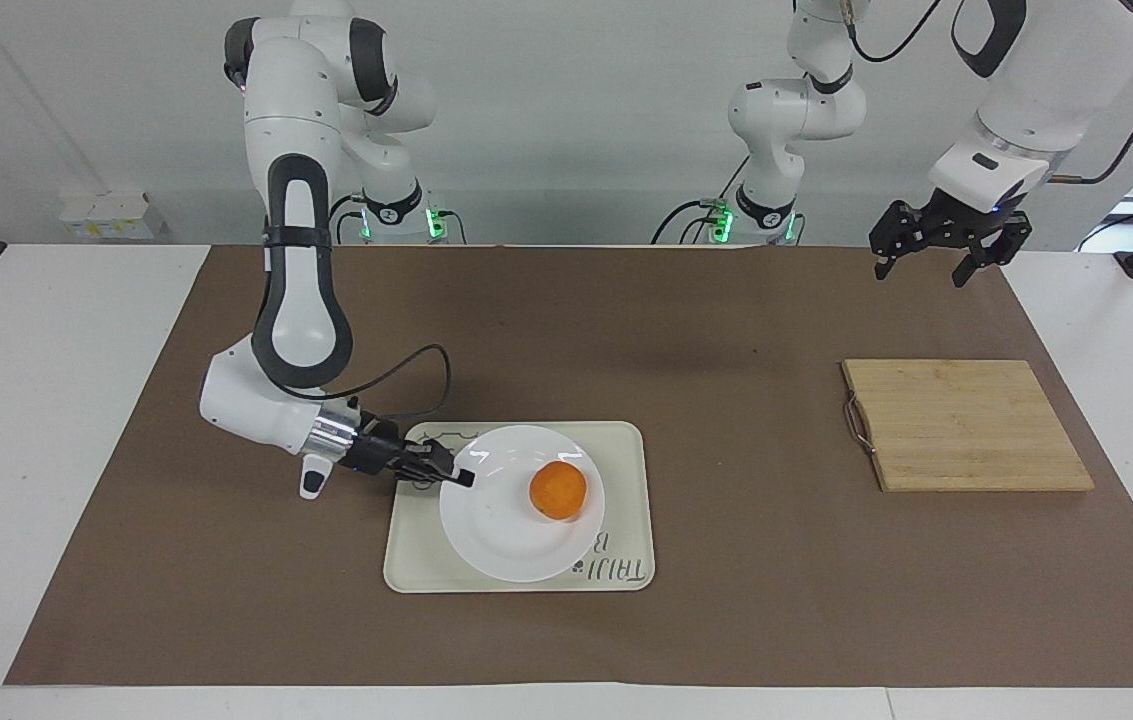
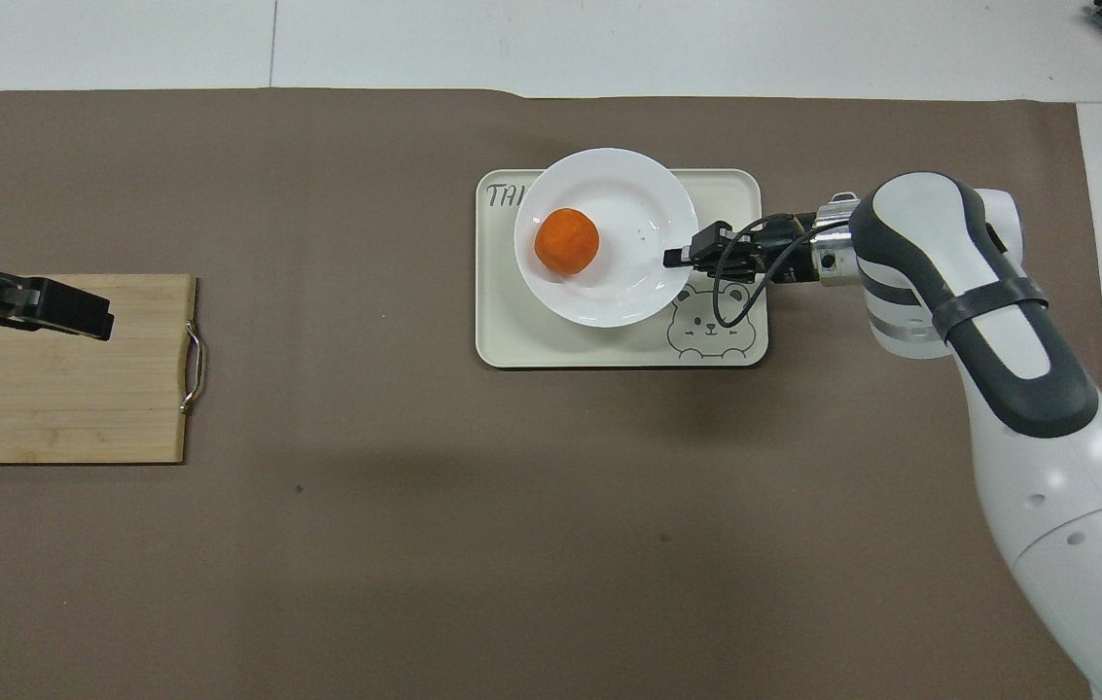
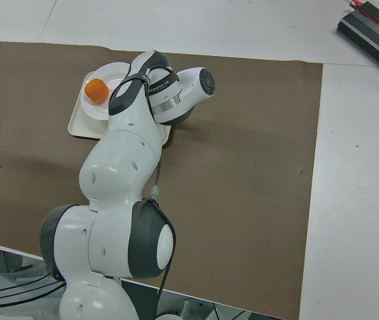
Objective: Place orange and plate with both arms
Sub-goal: 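Lower the plate onto the tray and open the right gripper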
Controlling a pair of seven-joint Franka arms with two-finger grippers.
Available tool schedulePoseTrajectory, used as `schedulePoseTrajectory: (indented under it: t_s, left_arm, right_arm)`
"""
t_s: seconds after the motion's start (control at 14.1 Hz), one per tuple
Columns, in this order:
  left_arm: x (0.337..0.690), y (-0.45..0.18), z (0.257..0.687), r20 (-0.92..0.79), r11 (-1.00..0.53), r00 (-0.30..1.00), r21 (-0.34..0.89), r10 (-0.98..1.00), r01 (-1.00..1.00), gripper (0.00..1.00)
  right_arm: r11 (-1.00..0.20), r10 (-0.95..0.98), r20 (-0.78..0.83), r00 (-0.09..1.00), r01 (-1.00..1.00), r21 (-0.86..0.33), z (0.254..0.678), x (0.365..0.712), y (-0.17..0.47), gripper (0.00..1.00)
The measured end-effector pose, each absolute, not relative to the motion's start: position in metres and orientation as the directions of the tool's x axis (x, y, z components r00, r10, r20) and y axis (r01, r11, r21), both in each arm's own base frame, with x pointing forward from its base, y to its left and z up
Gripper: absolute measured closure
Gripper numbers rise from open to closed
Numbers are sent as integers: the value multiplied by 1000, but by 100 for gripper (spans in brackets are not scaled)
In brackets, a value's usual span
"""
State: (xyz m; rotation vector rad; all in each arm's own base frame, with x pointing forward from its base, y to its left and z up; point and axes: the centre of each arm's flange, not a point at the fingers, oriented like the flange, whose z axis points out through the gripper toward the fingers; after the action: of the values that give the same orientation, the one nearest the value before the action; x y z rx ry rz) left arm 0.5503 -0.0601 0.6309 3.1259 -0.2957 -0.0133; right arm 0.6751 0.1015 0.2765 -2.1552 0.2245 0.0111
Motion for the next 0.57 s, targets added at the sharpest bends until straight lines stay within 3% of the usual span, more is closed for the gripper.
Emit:
schedulePoseTrajectory:
  t_s: [0.57]
  left_arm:
    - [550,-60,631,-8,-982,982,2,-187,-187,0]
  right_arm:
    - [-573,-180,-110,978,-194,-796,251,669,103,96]
